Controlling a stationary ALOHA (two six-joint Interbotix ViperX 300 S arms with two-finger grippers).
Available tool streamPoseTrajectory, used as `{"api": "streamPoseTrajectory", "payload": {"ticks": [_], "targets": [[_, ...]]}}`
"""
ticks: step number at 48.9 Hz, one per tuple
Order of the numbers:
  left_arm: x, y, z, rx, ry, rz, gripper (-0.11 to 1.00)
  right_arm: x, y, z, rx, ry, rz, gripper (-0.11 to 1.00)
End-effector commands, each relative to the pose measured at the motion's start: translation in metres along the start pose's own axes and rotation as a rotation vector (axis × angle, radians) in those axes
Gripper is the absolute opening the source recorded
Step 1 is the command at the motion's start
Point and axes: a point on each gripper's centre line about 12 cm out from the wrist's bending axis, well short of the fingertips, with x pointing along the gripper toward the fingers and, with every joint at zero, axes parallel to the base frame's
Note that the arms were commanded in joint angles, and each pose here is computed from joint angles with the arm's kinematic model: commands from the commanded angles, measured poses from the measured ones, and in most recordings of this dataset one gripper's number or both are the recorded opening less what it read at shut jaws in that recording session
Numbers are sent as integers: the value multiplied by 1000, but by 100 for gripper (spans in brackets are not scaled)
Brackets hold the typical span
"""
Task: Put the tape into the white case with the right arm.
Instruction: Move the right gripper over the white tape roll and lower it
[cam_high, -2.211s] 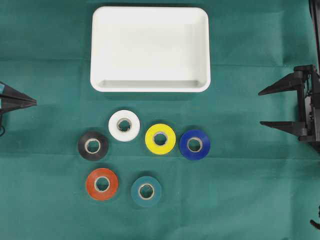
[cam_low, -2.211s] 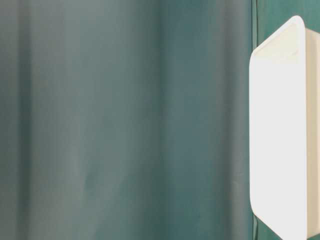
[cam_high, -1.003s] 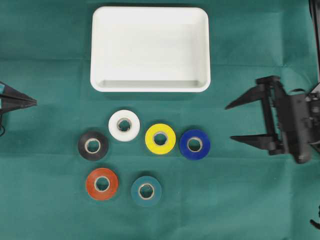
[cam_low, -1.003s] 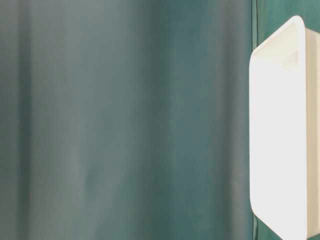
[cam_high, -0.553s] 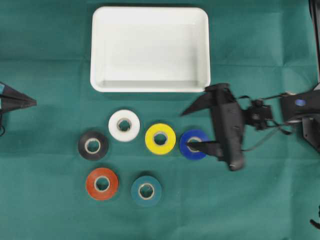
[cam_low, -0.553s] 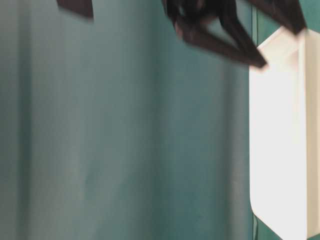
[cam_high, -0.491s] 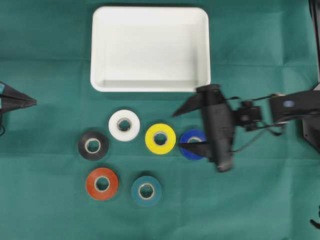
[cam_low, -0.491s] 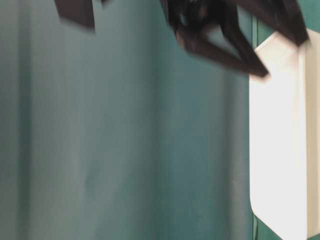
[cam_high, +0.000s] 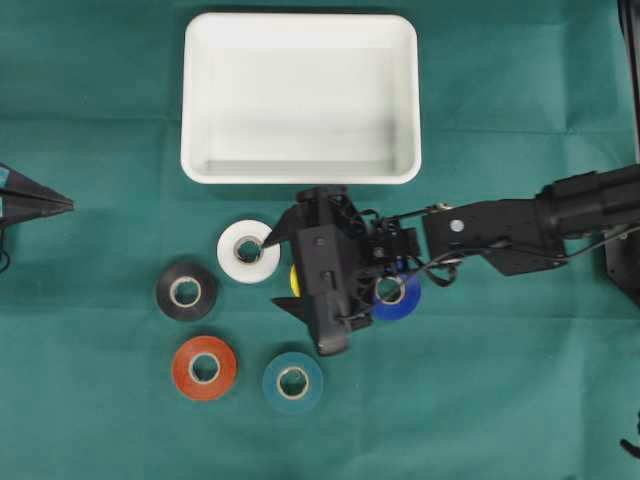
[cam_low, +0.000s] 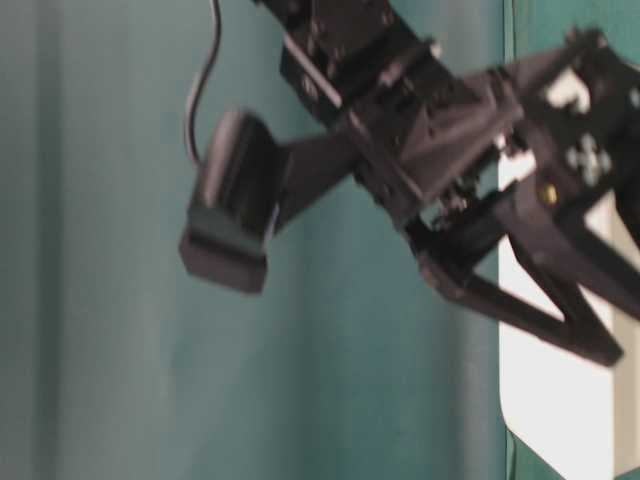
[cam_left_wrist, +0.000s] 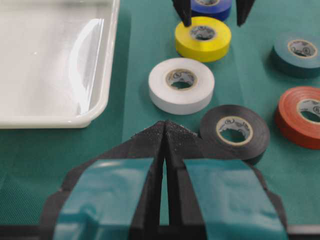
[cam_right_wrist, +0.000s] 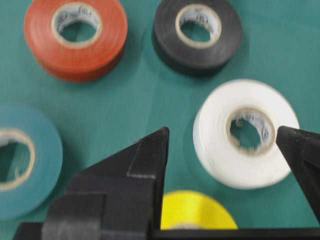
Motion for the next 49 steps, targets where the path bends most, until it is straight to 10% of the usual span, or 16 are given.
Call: {"api": "streamPoseTrajectory", "payload": {"ticks": [1,49], "targets": [[0,0,5,-3,-15,2,0,2,1,18,3,-44,3,60],[0,0,4,-4,-12,3,0,54,-2,-5,14,127,-24,59]]}}
